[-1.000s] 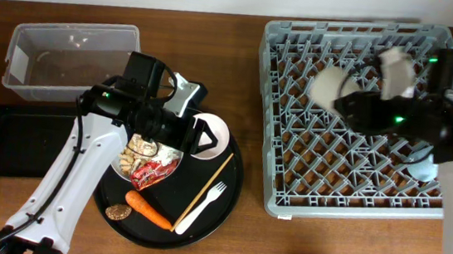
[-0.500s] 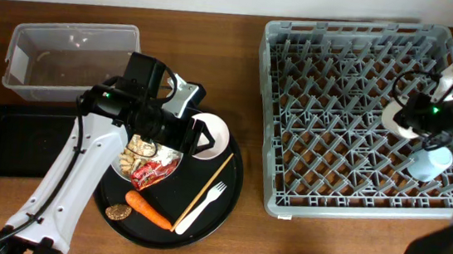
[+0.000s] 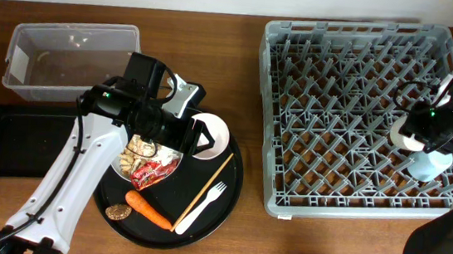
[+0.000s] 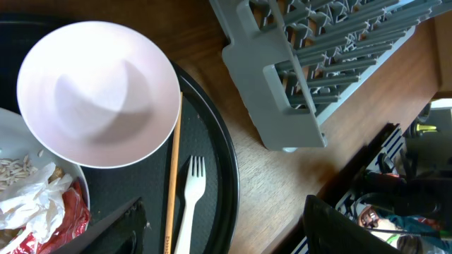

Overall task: Sort waste into correct bins and load items into the dishwasher rack
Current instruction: 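Place white paper cup in rack beside blue cup with right gripper, then reach right gripper to pink bowl and grasp its rim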

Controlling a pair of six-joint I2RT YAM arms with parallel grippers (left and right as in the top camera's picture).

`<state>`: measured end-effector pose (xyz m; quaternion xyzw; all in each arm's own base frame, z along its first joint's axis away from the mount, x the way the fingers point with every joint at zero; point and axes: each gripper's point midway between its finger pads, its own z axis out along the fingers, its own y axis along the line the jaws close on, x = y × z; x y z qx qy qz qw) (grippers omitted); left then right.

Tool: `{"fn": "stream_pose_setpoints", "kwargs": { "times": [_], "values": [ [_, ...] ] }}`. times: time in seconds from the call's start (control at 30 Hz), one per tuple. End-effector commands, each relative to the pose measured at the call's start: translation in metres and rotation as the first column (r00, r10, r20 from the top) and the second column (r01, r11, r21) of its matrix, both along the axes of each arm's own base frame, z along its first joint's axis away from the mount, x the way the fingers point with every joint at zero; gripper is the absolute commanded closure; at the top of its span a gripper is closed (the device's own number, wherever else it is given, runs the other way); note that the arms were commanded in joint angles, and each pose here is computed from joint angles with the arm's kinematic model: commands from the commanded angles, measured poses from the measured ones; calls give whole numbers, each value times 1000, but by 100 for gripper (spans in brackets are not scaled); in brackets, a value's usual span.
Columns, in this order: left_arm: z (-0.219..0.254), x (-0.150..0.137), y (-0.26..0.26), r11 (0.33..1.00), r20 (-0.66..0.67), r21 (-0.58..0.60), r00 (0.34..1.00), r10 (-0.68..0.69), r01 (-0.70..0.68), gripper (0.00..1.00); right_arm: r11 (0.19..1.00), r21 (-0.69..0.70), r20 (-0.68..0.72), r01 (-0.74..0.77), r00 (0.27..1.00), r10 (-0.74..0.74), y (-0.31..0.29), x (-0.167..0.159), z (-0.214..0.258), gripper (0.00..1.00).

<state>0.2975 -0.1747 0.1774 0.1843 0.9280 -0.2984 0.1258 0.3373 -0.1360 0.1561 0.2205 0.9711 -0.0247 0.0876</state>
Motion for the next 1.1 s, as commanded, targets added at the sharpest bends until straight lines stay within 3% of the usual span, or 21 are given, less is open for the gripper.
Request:
{"fn": "stream_pose_setpoints", "kwargs": {
  "times": [0.0, 0.5, 0.53, 0.6, 0.63, 0.93, 1.07],
  "values": [
    [0, 2, 0, 1000, 14, 8, 1000, -14, 14, 30, 999, -35, -6, 26, 1000, -26, -8, -1, 13, 57],
    [0, 2, 0, 1000, 14, 8, 1000, -14, 14, 30, 1000, 2, -94, 24, 995, -24, -9, 3, -17, 56],
    [0, 2, 0, 1000, 14, 8, 1000, -14, 14, 30, 1000, 1, -94, 24, 995, -24, -10, 5, -21, 52],
    [0, 2, 0, 1000, 14, 8, 1000, -14, 14, 30, 1000, -9, -63, 29, 998, -29, -15, 14, -23, 14],
    [0, 2, 0, 1000, 14, 8, 1000, -14, 14, 30, 1000, -12, -48, 29, 998, -29, -16, 18, -22, 1],
    [0, 2, 0, 1000, 14, 8, 1000, -14, 14, 30, 997, -11, 37, 75, 997, -75, -16, 27, 17, 2],
    [0, 2, 0, 1000, 15, 9, 1000, -14, 14, 26, 994, 107, 79, 23, 996, -31, 11, 23, 44, 1]
  ]
}}
